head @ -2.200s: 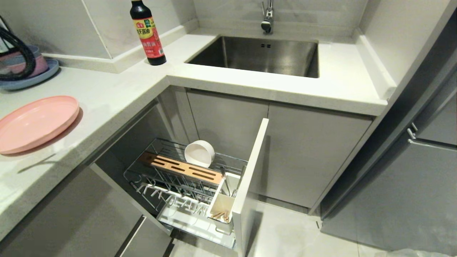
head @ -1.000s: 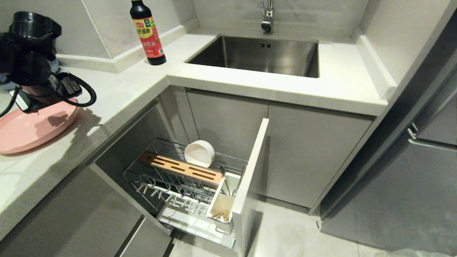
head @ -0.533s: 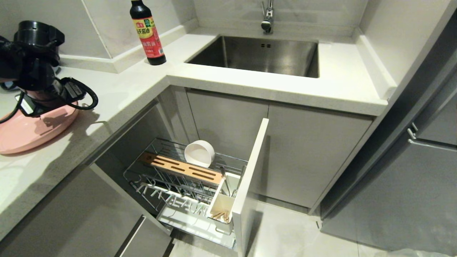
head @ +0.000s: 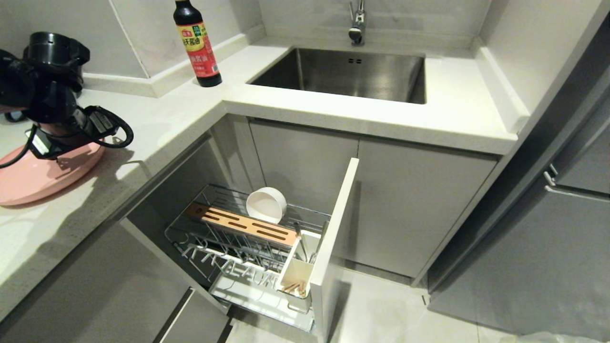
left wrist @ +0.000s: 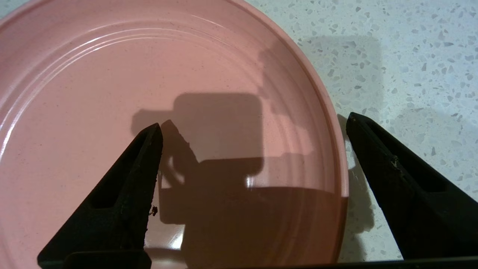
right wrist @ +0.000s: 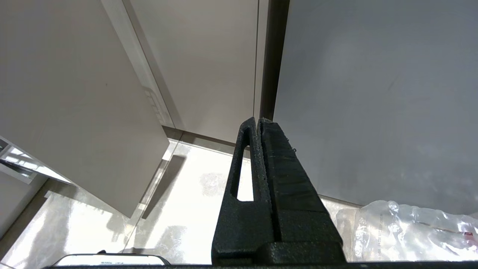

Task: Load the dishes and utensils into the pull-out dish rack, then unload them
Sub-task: Pick up the plate and place it in the cupboard

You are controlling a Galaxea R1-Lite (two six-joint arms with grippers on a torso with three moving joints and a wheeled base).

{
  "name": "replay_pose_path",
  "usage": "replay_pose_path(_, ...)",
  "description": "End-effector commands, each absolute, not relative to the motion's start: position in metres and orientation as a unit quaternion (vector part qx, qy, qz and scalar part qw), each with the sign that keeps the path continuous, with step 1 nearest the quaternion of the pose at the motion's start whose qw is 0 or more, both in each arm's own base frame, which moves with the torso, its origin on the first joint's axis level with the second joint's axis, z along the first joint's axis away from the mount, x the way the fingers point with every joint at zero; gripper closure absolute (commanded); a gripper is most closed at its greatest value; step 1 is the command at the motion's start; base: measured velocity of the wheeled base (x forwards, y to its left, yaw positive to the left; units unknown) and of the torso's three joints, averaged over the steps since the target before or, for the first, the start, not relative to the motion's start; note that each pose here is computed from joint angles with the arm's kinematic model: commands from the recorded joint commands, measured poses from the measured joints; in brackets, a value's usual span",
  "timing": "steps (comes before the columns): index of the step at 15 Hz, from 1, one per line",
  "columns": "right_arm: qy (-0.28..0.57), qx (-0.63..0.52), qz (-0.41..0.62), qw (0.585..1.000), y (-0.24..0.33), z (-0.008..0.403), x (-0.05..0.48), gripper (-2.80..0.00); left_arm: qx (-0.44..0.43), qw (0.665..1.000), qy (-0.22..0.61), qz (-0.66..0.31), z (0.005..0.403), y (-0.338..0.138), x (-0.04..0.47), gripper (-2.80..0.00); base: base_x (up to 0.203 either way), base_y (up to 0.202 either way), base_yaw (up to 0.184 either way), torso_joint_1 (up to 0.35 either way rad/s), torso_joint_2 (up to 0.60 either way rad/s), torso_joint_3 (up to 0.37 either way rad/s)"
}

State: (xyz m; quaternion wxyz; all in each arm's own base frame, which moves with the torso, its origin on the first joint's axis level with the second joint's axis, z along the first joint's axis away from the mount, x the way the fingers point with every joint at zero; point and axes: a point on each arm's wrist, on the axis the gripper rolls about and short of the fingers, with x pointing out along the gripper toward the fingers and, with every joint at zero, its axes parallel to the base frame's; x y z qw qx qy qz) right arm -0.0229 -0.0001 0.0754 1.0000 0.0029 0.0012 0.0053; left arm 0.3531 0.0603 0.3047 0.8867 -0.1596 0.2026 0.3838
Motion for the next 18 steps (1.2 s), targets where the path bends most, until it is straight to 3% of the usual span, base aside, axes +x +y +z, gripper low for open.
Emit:
replay_pose_path(1, 0.000, 0.003, 0.006, 1.000, -0.0001, 0.0754, -0.0230, 0.00, -0.160, 0.885, 0.204, 0.386, 0.3039, 0.0605, 0.3533, -2.80, 0.000, 0.000, 0.000, 0.000, 0.00, 0.000)
replay_pose_path(12, 0.001, 0.003, 0.006, 1.000, -0.0001, 0.0755, -0.0229, 0.00, -0.165, 0.884, 0.212, 0.382, 0.2992, 0.0612, 0.3563, -2.80, 0.000, 0.000, 0.000, 0.000, 0.00, 0.000)
replay_pose_path(13, 0.001, 0.003, 0.006, 1.000, -0.0001, 0.0755, -0.0229, 0.00, -0.166, 0.884, 0.210, 0.382, 0.2999, 0.0612, 0.3559, -1.20, 0.000, 0.000, 0.000, 0.000, 0.00, 0.000)
replay_pose_path(14, 0.002, 0.003, 0.005, 1.000, -0.0001, 0.0750, -0.0228, 0.00, -0.167, 0.885, 0.208, 0.382, 0.3010, 0.0610, 0.3550, 0.00, 0.000, 0.000, 0.000, 0.000, 0.00, 0.000)
replay_pose_path(18, 0.001, 0.003, 0.006, 1.000, -0.0001, 0.0754, -0.0230, 0.00, -0.168, 0.886, 0.204, 0.380, 0.3050, 0.0595, 0.3519, 0.00, 0.000, 0.000, 0.000, 0.000, 0.00, 0.000)
